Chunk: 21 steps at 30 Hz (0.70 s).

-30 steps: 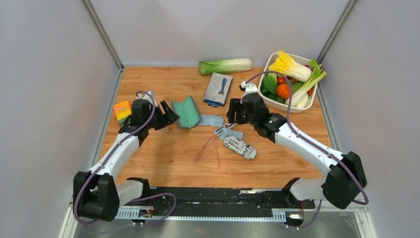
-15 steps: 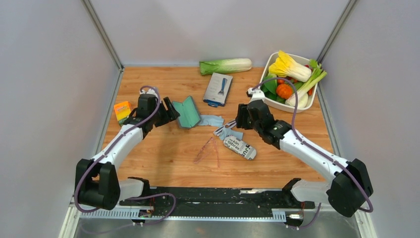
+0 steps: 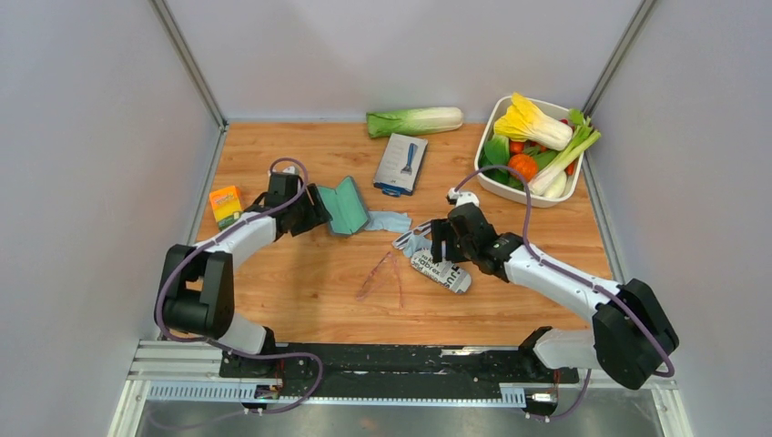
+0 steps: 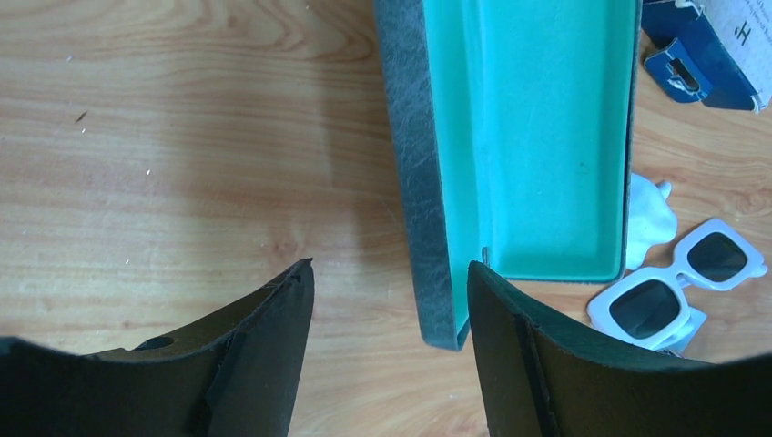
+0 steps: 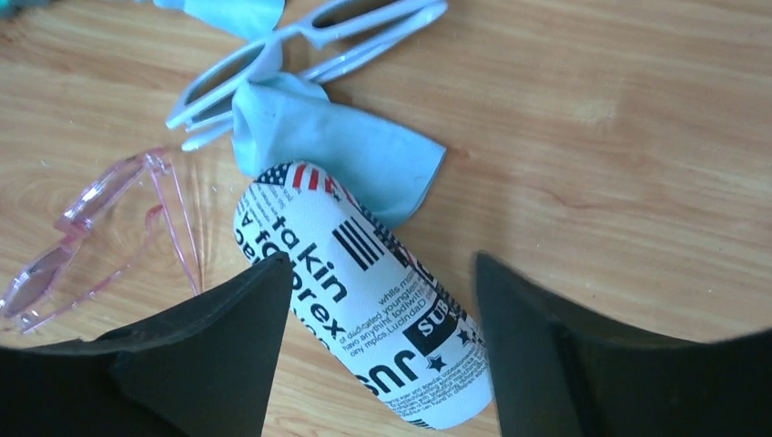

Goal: Organize the sunglasses
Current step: Pick up the sunglasses case from the center of the board.

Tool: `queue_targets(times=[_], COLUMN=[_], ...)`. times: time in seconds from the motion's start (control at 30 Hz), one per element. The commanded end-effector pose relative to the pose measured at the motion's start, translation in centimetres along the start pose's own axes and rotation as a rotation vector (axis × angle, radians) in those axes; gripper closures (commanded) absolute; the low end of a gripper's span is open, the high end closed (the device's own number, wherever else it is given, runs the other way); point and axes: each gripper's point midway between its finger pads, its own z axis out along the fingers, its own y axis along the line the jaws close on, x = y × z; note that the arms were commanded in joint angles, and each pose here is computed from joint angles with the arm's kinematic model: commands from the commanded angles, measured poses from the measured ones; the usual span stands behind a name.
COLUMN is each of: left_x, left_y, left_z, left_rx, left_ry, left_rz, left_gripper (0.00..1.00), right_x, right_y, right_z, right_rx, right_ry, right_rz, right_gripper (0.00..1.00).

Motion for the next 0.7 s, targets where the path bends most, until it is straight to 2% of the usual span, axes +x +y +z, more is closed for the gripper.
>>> queue_targets(times=[0.0, 0.1, 0.2, 0.33, 0.53, 0.6, 0.67], left_x=[-2.8, -3.4, -3.8, -4.3, -6.1, -6.6, -6.8], left_y=[-2.5, -2.9, -2.9, -3.0, -3.0, -3.1, -2.9], left_z=[0.8, 1.6, 2.6, 3.8, 4.0, 3.5, 3.0], left_rx=[0.079, 0.081, 0.076, 0.061, 0.021, 0.007, -0.01], left_ry=[-0.07, -0.07, -0.06, -0.047, -0.053, -0.051, -0.046], left_rz=[0.0, 0.002, 0.006, 0.016, 0.084, 0.112, 0.132], left_gripper=[0.3, 0.31, 0.43, 0.48, 0.77, 0.82, 0.82], right_x=[2.0, 3.4, 4.1, 4.9, 4.1, 3.8, 3.8], right_y=[1.8, 2.2, 2.1, 2.0, 3.8, 3.8, 3.8], right_z=[-0.3, -0.4, 0.0, 0.6, 0.4, 0.4, 0.7], right_rx=[-0.079, -0.077, -0.044, -0.002, -0.011, -0.003, 0.003], right_ry=[0.06, 0.093, 0.117, 0.14, 0.114, 0.111, 0.119], right_rz=[-0.051, -0.134, -0.181, -0.222, -0.262, -0.267, -0.279], right_gripper=[0.14, 0.06, 0.05, 0.04, 0.07, 0.07, 0.07])
